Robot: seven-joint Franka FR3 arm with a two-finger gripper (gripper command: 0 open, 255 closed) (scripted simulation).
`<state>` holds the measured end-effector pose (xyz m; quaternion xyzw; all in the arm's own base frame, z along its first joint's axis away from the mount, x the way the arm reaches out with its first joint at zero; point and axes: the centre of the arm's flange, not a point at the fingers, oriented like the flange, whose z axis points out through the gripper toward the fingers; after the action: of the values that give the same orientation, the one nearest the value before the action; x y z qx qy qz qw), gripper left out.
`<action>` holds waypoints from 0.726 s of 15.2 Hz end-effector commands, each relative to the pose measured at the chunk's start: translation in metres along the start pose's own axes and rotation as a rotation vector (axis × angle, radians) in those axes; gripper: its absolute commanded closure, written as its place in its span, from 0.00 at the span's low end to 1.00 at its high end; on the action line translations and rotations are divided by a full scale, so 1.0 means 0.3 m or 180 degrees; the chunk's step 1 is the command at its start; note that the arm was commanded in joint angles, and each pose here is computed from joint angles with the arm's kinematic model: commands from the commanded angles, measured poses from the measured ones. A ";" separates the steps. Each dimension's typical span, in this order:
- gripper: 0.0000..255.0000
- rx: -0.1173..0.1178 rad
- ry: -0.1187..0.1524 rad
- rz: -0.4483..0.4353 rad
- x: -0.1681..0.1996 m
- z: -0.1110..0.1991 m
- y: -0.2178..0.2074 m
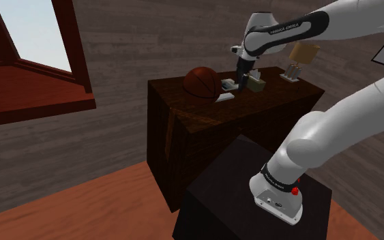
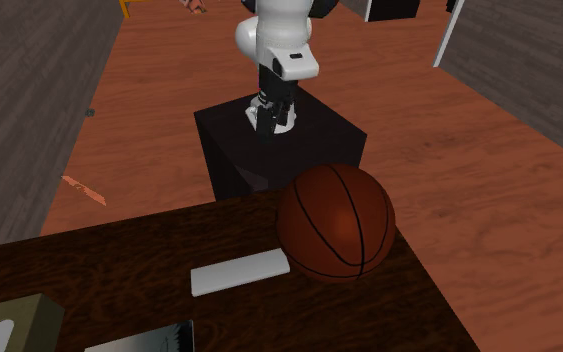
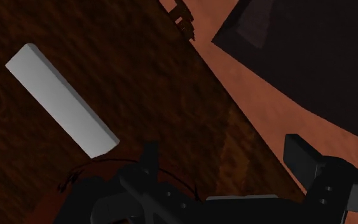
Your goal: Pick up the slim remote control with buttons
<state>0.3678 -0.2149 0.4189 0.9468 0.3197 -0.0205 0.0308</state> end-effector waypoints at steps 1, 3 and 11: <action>0.00 0.0010 0.0019 -0.0157 -0.022 0.057 0.072; 0.00 0.0026 0.0040 -0.0298 -0.032 0.108 0.147; 0.00 0.0090 0.0126 -0.0865 -0.035 0.314 0.445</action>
<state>0.4321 -0.3238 0.3393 0.9016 0.4323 -0.0125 0.0101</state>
